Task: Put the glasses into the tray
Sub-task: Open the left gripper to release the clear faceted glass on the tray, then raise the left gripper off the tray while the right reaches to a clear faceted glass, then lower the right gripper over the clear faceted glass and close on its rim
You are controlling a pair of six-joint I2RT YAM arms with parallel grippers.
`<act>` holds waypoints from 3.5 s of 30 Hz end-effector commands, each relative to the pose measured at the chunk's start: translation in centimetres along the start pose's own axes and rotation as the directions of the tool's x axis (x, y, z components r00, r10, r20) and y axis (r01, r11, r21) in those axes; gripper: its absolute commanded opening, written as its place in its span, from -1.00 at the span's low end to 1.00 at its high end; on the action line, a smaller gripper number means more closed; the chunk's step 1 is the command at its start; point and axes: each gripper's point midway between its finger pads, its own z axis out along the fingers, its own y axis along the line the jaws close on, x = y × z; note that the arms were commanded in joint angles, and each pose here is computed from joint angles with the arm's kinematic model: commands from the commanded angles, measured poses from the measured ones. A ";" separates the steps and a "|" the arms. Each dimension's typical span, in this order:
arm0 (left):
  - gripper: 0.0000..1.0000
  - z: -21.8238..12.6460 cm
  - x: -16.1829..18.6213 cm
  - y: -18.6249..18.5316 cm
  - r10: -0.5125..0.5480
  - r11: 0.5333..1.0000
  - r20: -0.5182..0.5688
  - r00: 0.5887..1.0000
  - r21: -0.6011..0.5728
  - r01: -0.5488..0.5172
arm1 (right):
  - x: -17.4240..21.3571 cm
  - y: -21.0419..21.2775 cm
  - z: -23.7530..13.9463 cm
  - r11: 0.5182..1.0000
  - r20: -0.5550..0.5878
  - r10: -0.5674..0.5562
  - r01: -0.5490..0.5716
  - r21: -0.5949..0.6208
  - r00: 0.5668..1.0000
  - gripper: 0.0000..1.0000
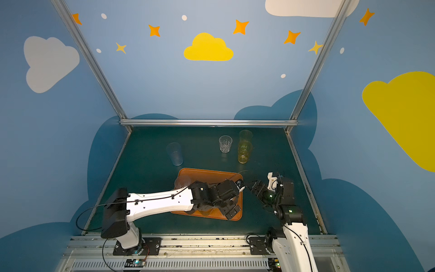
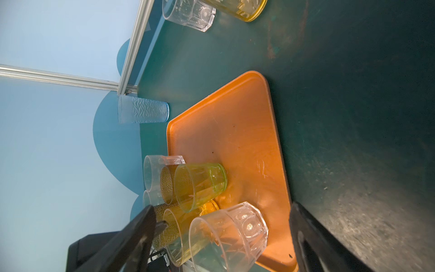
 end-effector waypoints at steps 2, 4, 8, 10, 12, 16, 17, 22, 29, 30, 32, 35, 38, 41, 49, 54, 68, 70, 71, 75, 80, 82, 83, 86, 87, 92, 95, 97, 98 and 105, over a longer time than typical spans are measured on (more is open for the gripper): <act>1.00 -1.9 -2.1 2.3 -0.049 0.997 0.105 0.993 -0.061 0.056 | -0.9 1.1 -0.7 0.999 0.019 -0.035 0.035 0.000 0.999 0.75; 1.00 -2.2 -2.2 3.2 -0.076 0.994 0.124 0.989 -0.068 0.085 | -1.2 1.5 -0.7 0.999 0.021 -0.037 0.037 -0.009 0.999 0.75; 1.00 -3.3 -2.0 5.8 -0.141 0.982 0.173 0.975 -0.104 0.161 | -1.8 2.2 -0.4 0.999 0.015 -0.031 0.032 -0.023 0.999 0.75; 1.00 -3.9 -1.7 7.4 -0.173 0.971 0.200 0.964 -0.127 0.200 | -2.1 2.8 -0.3 0.999 0.015 -0.039 0.040 -0.034 0.999 0.75; 1.00 -4.7 -1.3 9.2 -0.216 0.956 0.230 0.949 -0.146 0.253 | -2.6 3.5 -0.3 0.998 0.022 -0.055 0.056 -0.035 0.998 0.75; 1.00 -6.0 -0.1 12.6 -0.317 0.918 0.286 0.904 -0.145 0.368 | -3.4 5.2 -0.2 0.993 0.029 -0.121 0.122 -0.009 0.992 0.75; 1.00 -6.4 0.3 13.6 -0.349 0.905 0.304 0.887 -0.138 0.403 | -3.6 5.7 0.0 0.990 0.028 -0.139 0.139 0.004 0.990 0.75; 1.00 -7.8 2.1 17.0 -0.438 0.850 0.387 0.812 -0.114 0.513 | -4.1 9.0 1.8 0.971 -0.013 -0.239 0.239 0.025 0.971 0.74; 1.00 -9.6 5.1 20.1 -0.472 0.793 0.453 0.757 -0.159 0.589 | -4.6 14.2 6.5 0.929 -0.096 -0.364 0.368 0.031 0.927 0.74; 1.00 -9.7 5.4 20.4 -0.475 0.787 0.462 0.749 -0.158 0.597 | -4.6 14.9 7.2 0.924 -0.108 -0.376 0.381 0.028 0.920 0.74; 1.00 -10.1 5.9 20.7 -0.487 0.776 0.480 0.729 -0.144 0.614 | -5.1 16.1 9.2 0.912 -0.133 -0.401 0.408 0.029 0.906 0.73; 1.00 -10.1 6.8 21.0 -0.501 0.766 0.486 0.716 -0.138 0.628 | -6.4 17.3 12.1 0.897 -0.163 -0.428 0.440 0.047 0.889 0.69; 1.00 -10.0 7.3 21.2 -0.494 0.764 0.487 0.720 -0.151 0.627 | -7.5 18.2 15.2 0.869 -0.201 -0.471 0.491 0.061 0.859 0.65; 1.00 -9.8 7.5 21.2 -0.496 0.766 0.485 0.720 -0.145 0.626 | -8.9 18.2 18.2 0.837 -0.233 -0.502 0.536 0.112 0.833 0.53; 1.00 -8.8 7.7 21.0 -0.489 0.780 0.472 0.733 -0.139 0.610 | -11.1 16.4 24.9 0.756 -0.295 -0.560 0.623 0.201 0.774 0.01; 1.00 -8.2 7.8 20.8 -0.494 0.787 0.463 0.736 -0.121 0.605 | -11.7 15.8 26.9 0.727 -0.307 -0.587 0.655 0.209 0.749 -0.11; 1.00 -7.1 7.8 20.4 -0.495 0.800 0.437 0.751 -0.108 0.591 | -13.5 14.4 30.4 0.648 -0.304 -0.652 0.718 0.253 0.695 -0.28; 1.00 -7.0 7.9 20.3 -0.496 0.800 0.435 0.752 -0.109 0.590 | -13.4 14.1 30.8 0.646 -0.312 -0.652 0.722 0.249 0.691 -0.29; 1.00 -7.0 7.9 20.4 -0.497 0.798 0.435 0.751 -0.109 0.592 | -13.4 14.0 31.0 0.644 -0.315 -0.653 0.724 0.248 0.689 -0.32; 1.00 -6.6 8.0 20.3 -0.504 0.798 0.425 0.752 -0.104 0.594 | -13.5 13.3 31.5 0.639 -0.323 -0.649 0.724 0.260 0.689 -0.38; 1.00 -6.5 7.9 20.2 -0.515 0.793 0.420 0.747 -0.098 0.602 | -13.7 12.8 32.2 0.634 -0.327 -0.647 0.725 0.269 0.688 -0.40; 1.00 -6.5 7.9 20.1 -0.517 0.793 0.418 0.747 -0.095 0.602 | -13.7 12.6 32.3 0.633 -0.329 -0.646 0.724 0.274 0.689 -0.41; 1.00 -6.5 7.9 20.2 -0.518 0.792 0.418 0.747 -0.096 0.603 | -13.8 12.5 32.4 0.633 -0.329 -0.647 0.725 0.272 0.688 -0.41; 1.00 -6.5 7.8 20.2 -0.519 0.791 0.420 0.744 -0.095 0.605 | -13.7 12.4 32.6 0.629 -0.333 -0.648 0.728 0.272 0.685 -0.42; 1.00 -6.5 7.8 20.1 -0.521 0.790 0.420 0.743 -0.093 0.607 | -13.7 12.3 32.6 0.628 -0.335 -0.648 0.728 0.274 0.684 -0.44; 1.00 -6.7 7.8 20.2 -0.523 0.788 0.431 0.736 -0.084 0.610 | -13.7 12.1 32.7 0.627 -0.337 -0.646 0.728 0.277 0.685 -0.48; 1.00 -6.6 7.8 20.1 -0.523 0.789 0.428 0.737 -0.085 0.609 | -13.7 11.9 32.9 0.629 -0.338 -0.644 0.726 0.278 0.687 -0.53; 1.00 -6.5 7.8 20.1 -0.524 0.789 0.425 0.738 -0.083 0.609 | -13.6 12.0 32.9 0.631 -0.336 -0.644 0.725 0.274 0.688 -0.56; 1.00 -6.5 7.8 20.1 -0.525 0.789 0.423 0.738 -0.083 0.609 | -13.6 12.0 33.0 0.633 -0.336 -0.643 0.725 0.272 0.688 -0.57; 1.00 -6.3 8.0 20.1 -0.525 0.788 0.420 0.740 -0.088 0.609 | -13.3 12.2 32.9 0.638 -0.340 -0.641 0.724 0.264 0.689 -0.77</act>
